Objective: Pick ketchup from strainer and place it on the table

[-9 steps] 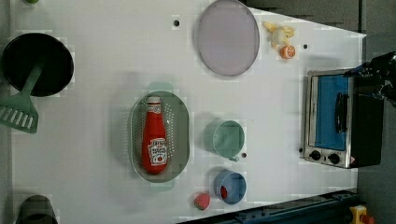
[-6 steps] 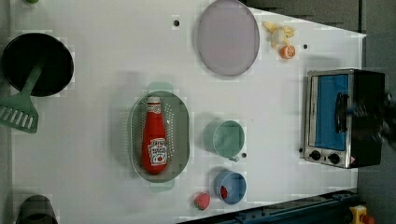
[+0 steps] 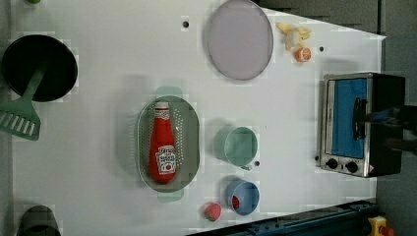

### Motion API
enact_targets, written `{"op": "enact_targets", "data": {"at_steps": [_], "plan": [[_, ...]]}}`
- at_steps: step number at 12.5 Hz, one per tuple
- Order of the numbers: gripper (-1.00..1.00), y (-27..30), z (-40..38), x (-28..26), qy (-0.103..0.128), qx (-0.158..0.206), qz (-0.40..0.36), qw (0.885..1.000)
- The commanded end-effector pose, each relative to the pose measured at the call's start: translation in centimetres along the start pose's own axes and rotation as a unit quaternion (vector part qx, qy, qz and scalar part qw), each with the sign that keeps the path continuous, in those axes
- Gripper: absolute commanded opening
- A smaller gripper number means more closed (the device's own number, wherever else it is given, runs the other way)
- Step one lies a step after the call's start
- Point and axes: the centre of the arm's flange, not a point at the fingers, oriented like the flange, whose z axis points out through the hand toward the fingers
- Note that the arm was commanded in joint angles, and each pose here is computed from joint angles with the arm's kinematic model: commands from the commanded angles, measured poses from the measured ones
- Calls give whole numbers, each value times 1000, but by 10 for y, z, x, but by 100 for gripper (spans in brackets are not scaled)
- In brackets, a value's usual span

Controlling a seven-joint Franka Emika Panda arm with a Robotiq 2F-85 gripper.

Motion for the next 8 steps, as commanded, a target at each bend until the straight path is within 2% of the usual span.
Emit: {"op": "enact_targets", "data": {"at_steps": [1, 4, 8], "plan": [[100, -69, 60, -43, -41, -29, -66, 997], [100, -124, 86, -92, -43, -22, -137, 989], [100, -175, 132, -160, -58, -5, -216, 975]]}}
